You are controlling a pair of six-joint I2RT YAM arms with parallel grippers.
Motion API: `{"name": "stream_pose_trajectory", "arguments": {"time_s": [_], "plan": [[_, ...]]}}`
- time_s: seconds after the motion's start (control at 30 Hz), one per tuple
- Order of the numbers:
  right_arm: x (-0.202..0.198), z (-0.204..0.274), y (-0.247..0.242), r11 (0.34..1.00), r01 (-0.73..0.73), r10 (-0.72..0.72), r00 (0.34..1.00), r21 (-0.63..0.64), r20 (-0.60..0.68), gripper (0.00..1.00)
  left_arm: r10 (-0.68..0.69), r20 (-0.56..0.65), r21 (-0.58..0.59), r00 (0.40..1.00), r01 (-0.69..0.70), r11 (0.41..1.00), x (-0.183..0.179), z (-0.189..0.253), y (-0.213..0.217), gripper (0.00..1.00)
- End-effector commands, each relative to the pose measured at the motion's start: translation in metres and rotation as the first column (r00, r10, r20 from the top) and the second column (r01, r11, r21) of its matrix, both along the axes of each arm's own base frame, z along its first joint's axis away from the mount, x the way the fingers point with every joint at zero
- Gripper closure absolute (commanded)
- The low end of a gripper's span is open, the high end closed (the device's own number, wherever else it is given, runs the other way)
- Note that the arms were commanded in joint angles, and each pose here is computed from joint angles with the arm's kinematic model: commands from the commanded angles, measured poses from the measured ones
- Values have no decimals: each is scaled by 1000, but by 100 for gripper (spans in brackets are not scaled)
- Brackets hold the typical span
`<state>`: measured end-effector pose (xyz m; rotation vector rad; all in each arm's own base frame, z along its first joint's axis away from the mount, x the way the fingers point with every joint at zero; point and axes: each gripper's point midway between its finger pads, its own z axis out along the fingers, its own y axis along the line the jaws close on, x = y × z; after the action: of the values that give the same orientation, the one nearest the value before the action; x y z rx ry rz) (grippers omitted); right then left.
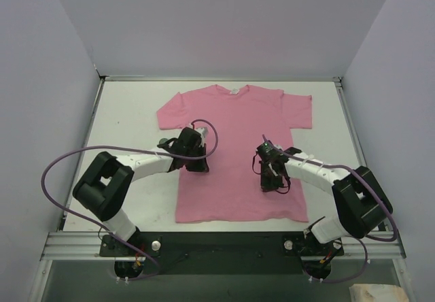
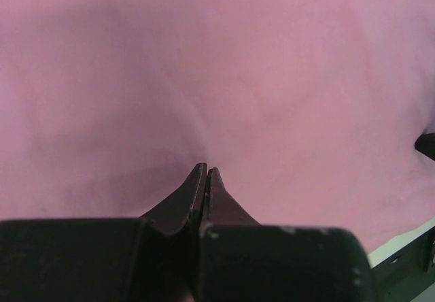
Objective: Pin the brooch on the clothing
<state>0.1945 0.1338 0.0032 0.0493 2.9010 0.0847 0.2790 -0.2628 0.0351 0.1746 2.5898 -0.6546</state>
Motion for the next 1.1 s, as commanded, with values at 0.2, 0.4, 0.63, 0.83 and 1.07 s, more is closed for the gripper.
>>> {"name": "stream_pose_trajectory", "arguments": {"time_s": [0.2, 0.4, 0.63, 0.83, 1.07], "plan": [[-54, -21, 4, 1000, -2, -1, 989, -18, -148, 100, 29, -90, 43, 996, -25, 999, -29, -13, 15, 100], [-71, -20, -4, 1000, 13, -17, 983, -26, -182, 100, 57, -113, 65, 992, -50, 997, -45, -16, 26, 100], [-84, -18, -10, 999, 27, -32, 979, -28, -200, 100, 65, -144, 87, 987, -53, 995, -70, -23, 34, 100], [-94, -20, -17, 997, 52, -63, 971, -54, -231, 100, 63, -144, 93, 988, -50, 994, -82, -19, 32, 100], [-102, -19, -28, 992, 70, -94, 965, -104, -243, 100, 67, -143, 145, 987, -46, 988, -97, -21, 37, 100]]}}
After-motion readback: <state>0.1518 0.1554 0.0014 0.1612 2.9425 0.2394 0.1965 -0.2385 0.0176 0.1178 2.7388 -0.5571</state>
